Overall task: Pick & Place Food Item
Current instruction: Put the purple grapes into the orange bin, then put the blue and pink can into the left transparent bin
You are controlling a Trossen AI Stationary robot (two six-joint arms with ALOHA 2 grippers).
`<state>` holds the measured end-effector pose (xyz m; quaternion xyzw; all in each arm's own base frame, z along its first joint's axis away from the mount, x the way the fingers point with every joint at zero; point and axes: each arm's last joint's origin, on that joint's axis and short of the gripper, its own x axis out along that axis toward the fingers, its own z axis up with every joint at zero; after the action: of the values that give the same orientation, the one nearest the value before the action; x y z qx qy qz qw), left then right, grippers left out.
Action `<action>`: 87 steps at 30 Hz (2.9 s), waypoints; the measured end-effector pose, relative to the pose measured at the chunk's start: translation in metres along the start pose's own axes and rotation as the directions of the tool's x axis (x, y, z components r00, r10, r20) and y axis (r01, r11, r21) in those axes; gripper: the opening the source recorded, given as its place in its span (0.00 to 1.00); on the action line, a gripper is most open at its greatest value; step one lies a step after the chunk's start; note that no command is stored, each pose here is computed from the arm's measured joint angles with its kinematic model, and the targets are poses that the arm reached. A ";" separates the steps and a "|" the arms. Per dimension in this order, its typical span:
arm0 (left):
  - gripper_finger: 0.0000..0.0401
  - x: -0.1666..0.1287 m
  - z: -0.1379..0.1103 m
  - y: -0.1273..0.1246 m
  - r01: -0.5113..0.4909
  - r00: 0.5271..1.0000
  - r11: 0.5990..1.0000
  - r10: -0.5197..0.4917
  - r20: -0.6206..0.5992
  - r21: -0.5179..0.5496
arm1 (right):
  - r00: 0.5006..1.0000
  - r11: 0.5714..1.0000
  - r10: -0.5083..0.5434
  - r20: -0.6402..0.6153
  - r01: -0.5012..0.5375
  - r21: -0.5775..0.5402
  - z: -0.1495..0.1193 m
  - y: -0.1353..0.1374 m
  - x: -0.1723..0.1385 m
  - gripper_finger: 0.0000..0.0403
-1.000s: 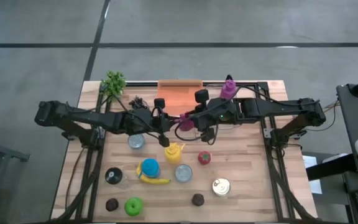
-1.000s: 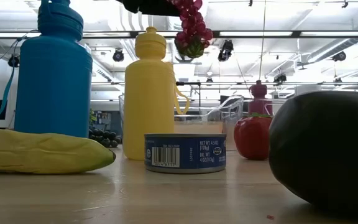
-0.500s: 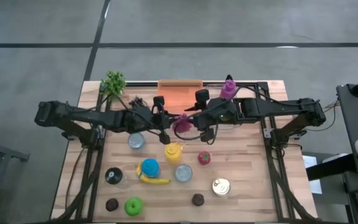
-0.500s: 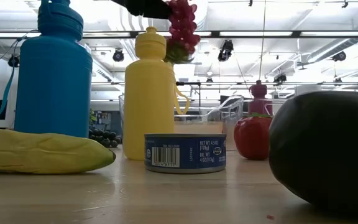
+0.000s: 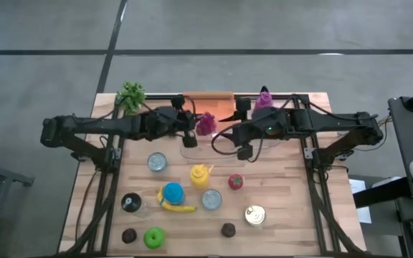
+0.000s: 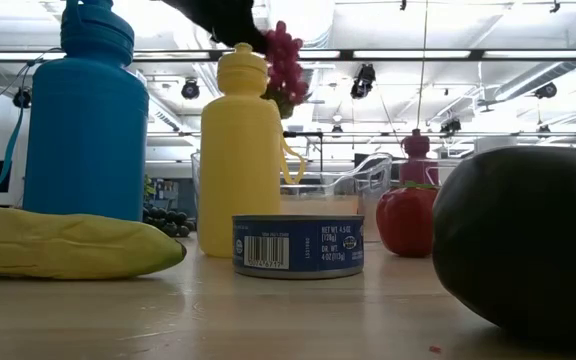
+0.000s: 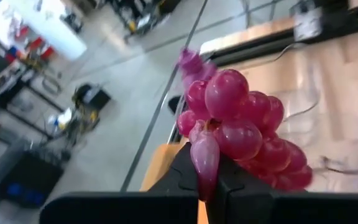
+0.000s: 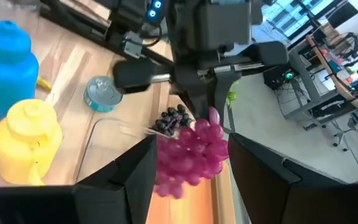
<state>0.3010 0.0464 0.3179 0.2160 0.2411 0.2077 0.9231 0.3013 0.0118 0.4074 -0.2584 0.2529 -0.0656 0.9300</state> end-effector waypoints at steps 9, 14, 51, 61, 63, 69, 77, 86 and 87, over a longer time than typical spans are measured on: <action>0.00 0.007 -0.016 0.042 -0.080 0.983 0.994 0.066 -0.170 -0.077 | 0.999 1.000 -0.022 0.045 0.021 0.021 0.002 -0.008 -0.020 0.47; 0.00 0.012 -0.029 0.064 -0.102 0.976 0.984 0.071 -0.204 -0.146 | 0.999 1.000 -0.022 0.047 0.021 0.022 0.002 -0.009 -0.021 0.47; 0.00 0.131 -0.082 0.097 -0.078 0.821 0.928 -0.148 -0.551 -0.365 | 0.999 1.000 -0.021 0.048 0.020 0.021 0.002 -0.009 -0.021 0.47; 0.00 0.133 -0.093 0.097 -0.105 0.758 0.911 -0.187 -0.625 -0.399 | 0.999 1.000 -0.018 0.040 0.017 0.023 0.001 -0.008 -0.021 0.47; 0.00 0.133 -0.095 0.098 -0.106 0.753 0.911 -0.189 -0.631 -0.399 | 0.999 1.000 -0.017 0.039 0.016 0.023 0.001 -0.008 -0.021 0.47; 0.04 0.133 -0.095 0.097 -0.105 0.751 0.911 -0.190 -0.632 -0.399 | 0.999 1.000 -0.017 0.040 0.016 0.026 0.001 -0.008 -0.021 0.47; 0.12 0.133 -0.096 0.097 -0.100 0.749 0.914 -0.192 -0.634 -0.394 | 0.999 1.000 -0.018 0.040 0.016 0.026 0.001 -0.008 -0.021 0.47; 0.26 0.132 -0.097 0.096 -0.098 0.741 0.914 -0.197 -0.642 -0.393 | 0.999 1.000 -0.018 0.040 0.016 0.026 0.001 -0.008 -0.021 0.47; 0.28 0.132 -0.097 0.096 -0.099 0.740 0.914 -0.196 -0.643 -0.392 | 0.999 1.000 -0.018 0.040 0.016 0.026 0.001 -0.008 -0.021 0.47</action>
<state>0.3275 0.2187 0.2427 -0.0737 0.5142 0.2917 0.8032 0.2840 0.0107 0.4214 -0.2497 0.2310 -0.0716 0.9376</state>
